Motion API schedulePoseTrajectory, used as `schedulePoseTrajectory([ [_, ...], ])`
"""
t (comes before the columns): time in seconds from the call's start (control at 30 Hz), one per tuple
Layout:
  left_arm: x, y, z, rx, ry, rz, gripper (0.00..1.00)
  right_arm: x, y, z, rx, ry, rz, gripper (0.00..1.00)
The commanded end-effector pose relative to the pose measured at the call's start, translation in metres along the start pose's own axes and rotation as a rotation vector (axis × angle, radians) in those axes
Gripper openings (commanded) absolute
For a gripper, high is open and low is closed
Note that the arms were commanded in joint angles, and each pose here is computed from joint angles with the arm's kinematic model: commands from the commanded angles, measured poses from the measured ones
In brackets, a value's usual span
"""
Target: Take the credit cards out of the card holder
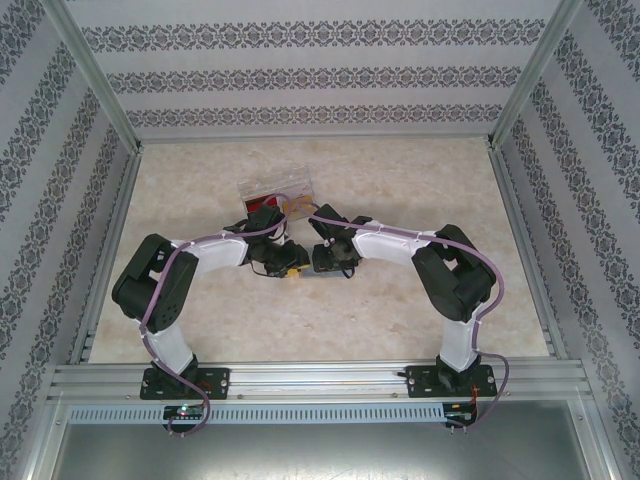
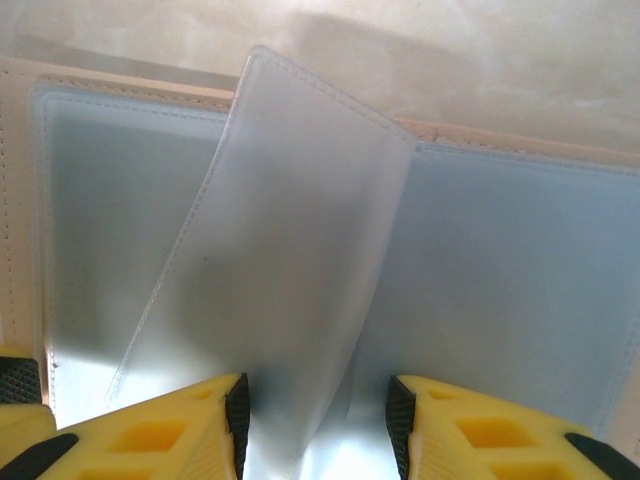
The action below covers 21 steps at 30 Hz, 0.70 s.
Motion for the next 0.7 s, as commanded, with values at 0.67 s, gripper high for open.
schedulePoseTrajectory([
  [0.67,-0.016,0.003,0.014,0.058,-0.065,0.065,0.33,-0.029,-0.017,0.026,0.095,-0.05,0.063,0.43],
])
Point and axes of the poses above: each hand's point on the last joint's axis, 136 mm out from that joint toward the fingers, its own z axis out along the fingers, its own x axis along the line the jaws close on, y = z × x, the point moved 6 cm from there along -z, back along the fingers, and after that the axes turned 12 degrees about z, right-handed, at the moved point
